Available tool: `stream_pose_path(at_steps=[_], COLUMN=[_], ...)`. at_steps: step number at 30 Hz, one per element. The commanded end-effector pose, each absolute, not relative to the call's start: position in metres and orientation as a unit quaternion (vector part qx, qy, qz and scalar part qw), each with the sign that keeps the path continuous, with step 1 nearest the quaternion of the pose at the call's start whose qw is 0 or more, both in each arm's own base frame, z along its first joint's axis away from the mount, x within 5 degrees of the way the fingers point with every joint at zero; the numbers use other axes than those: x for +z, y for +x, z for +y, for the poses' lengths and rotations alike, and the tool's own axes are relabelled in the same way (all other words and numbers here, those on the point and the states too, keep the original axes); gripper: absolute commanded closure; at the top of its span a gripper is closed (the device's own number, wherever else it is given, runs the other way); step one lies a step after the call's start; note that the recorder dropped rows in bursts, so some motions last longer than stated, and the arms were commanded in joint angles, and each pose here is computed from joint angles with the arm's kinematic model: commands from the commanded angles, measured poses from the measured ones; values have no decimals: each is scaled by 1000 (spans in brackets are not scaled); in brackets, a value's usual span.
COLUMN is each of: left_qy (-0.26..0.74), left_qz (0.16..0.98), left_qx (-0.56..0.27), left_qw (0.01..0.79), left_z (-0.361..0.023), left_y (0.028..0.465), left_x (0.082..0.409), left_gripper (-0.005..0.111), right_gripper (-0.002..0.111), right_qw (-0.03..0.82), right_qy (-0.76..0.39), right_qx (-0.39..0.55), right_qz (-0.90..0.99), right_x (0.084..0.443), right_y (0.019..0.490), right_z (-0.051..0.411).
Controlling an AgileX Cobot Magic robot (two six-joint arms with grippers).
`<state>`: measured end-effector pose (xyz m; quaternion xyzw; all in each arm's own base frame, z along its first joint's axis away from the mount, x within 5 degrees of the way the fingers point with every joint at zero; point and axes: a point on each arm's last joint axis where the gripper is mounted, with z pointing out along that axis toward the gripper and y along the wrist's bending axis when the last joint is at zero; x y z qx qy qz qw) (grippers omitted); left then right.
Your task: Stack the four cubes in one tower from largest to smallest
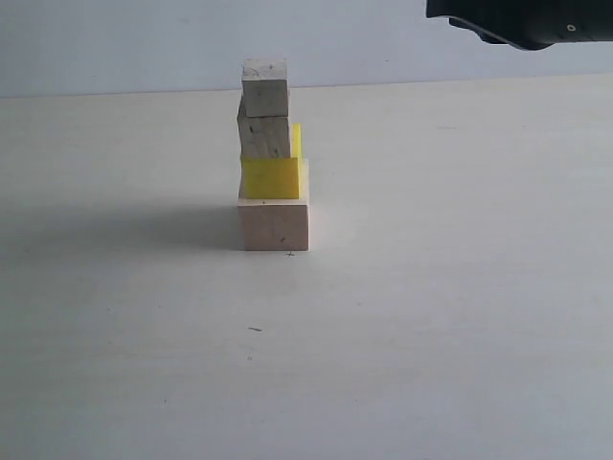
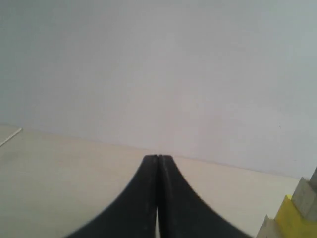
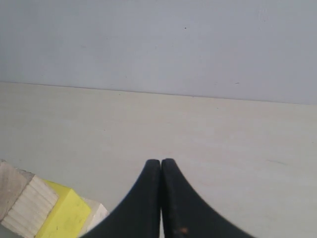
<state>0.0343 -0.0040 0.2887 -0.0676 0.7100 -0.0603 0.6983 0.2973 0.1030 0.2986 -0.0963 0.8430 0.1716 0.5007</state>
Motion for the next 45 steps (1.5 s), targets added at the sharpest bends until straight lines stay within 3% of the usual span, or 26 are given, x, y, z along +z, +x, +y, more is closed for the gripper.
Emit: stream_pose_path(at_steps=[1,9,18,45], left_qy=[-61,-48,-17,-15], left_qz=[737,782,801,795], left_qx=[-61,-44,-40,-41], left_qw=[670,619,597,605], left_z=[-4,-2,-4,-4], left_y=[40,50,53,53], left_x=[255,204,180,181], left_gripper=[107,107,107,107], right_gripper=[108,108,108,108], right_qw=[503,503,503,503], right_qy=[-96,-96,-96,-96], right_qx=[172,172,172,172], right_qz=[842,842,842,842], right_x=[300,300,300,300], right_y=[295,295,295,295], right_z=[102,102,102,102])
